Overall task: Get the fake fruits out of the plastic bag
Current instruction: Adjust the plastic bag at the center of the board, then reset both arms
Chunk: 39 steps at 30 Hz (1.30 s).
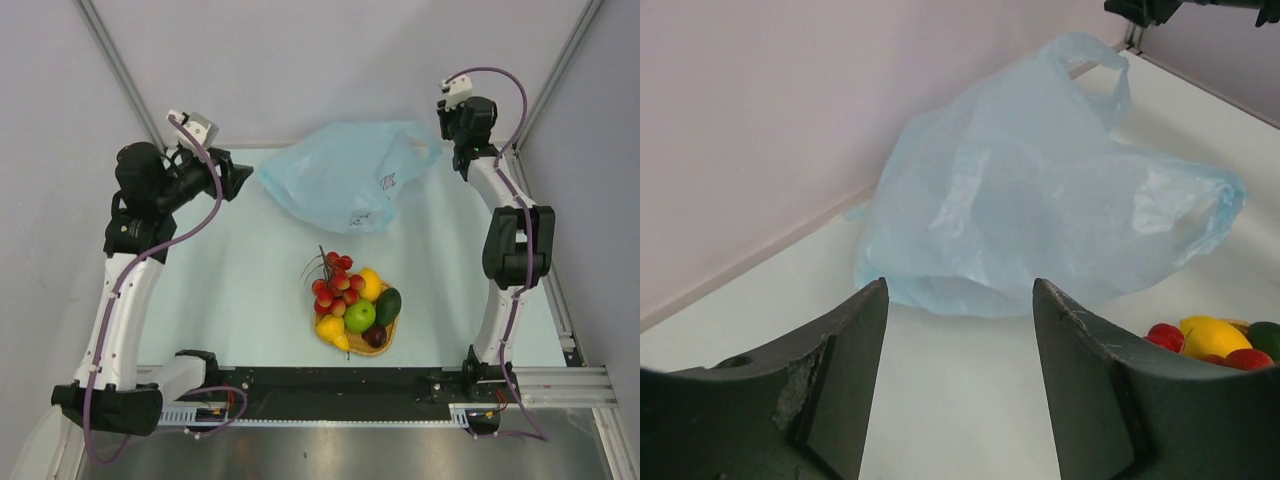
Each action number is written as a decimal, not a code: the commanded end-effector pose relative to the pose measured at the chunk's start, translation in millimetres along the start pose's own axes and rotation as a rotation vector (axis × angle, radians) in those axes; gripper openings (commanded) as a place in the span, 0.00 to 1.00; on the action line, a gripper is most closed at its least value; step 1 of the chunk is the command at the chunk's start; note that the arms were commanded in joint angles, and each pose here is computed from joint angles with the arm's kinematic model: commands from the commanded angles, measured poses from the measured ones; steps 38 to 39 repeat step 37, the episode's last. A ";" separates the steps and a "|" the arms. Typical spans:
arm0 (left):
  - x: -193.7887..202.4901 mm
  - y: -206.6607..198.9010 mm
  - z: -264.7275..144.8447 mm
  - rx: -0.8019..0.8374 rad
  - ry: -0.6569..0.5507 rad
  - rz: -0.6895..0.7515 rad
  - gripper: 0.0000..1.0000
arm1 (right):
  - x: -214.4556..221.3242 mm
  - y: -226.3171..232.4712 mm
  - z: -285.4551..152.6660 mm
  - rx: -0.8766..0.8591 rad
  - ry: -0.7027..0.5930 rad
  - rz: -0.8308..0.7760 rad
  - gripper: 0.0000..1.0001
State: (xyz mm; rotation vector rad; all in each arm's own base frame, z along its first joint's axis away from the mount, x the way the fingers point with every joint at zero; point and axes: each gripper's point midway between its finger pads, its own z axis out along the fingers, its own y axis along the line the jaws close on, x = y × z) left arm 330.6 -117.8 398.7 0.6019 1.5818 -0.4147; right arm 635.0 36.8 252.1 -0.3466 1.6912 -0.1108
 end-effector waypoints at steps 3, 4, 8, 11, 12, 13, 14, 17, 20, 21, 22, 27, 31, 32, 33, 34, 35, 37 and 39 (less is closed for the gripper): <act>-5.8 -7.5 14.7 0.059 -0.028 -0.048 0.65 | -8.9 -38.5 -31.2 0.080 -0.014 -0.052 0.31; -4.3 -7.0 17.0 0.063 -0.023 -0.053 0.65 | -6.0 -42.7 -35.0 0.088 -0.008 -0.055 0.31; 5.8 -7.9 19.2 0.066 0.002 -0.084 0.68 | -8.0 -79.2 -65.6 0.123 0.000 0.021 0.31; 30.4 -22.6 17.9 0.130 0.060 -0.130 0.57 | -28.3 -63.4 -100.7 -0.018 -0.026 0.144 0.37; 48.2 -32.9 18.4 0.185 0.095 -0.155 0.53 | -47.7 -56.2 -119.2 -0.058 -0.062 0.153 0.38; 65.9 -38.1 19.5 0.207 0.144 -0.171 0.45 | -50.4 -43.5 -129.7 -0.106 -0.066 0.162 0.41; 78.1 -39.3 19.7 0.210 0.175 -0.186 0.40 | -54.2 -22.5 -141.2 -0.195 -0.073 0.167 0.43; 114.9 -47.5 20.5 0.229 0.264 -0.273 0.29 | -57.3 49.8 -187.1 -0.410 -0.053 0.159 0.51; 132.7 -53.0 21.3 0.226 0.281 -0.339 0.40 | -42.3 135.2 -242.2 -0.628 0.002 0.108 0.81; 139.9 -51.7 22.6 0.213 0.287 -0.348 0.49 | -36.1 147.3 -252.6 -0.636 0.020 0.122 0.99; 145.7 -49.8 23.9 0.199 0.300 -0.352 0.67 | -23.7 163.8 -271.0 -0.646 0.050 0.150 1.00; 172.4 -22.5 30.3 0.039 0.379 -0.352 1.00 | 26.1 153.7 -302.7 -0.375 0.347 0.408 1.00; 182.6 -1.4 31.0 -0.100 0.380 -0.358 1.00 | 56.3 118.8 -330.7 -0.139 0.474 0.407 1.00; 183.9 1.8 30.6 -0.120 0.380 -0.355 1.00 | 54.6 113.3 -335.3 -0.113 0.466 0.406 1.00; 186.1 7.6 29.8 -0.155 0.386 -0.352 1.00 | 55.2 110.0 -338.2 -0.098 0.467 0.401 1.00; 187.3 8.7 29.5 -0.163 0.390 -0.354 1.00 | 57.5 108.4 -341.4 -0.092 0.477 0.393 1.00; 188.0 9.5 29.3 -0.167 0.394 -0.351 1.00 | 58.0 108.8 -342.8 -0.092 0.483 0.394 1.00; 188.4 10.0 30.3 -0.168 0.397 -0.351 1.00 | 61.0 108.8 -340.8 -0.079 0.496 0.402 1.00; 188.4 10.0 30.3 -0.168 0.397 -0.351 1.00 | 61.0 108.8 -340.8 -0.079 0.496 0.402 1.00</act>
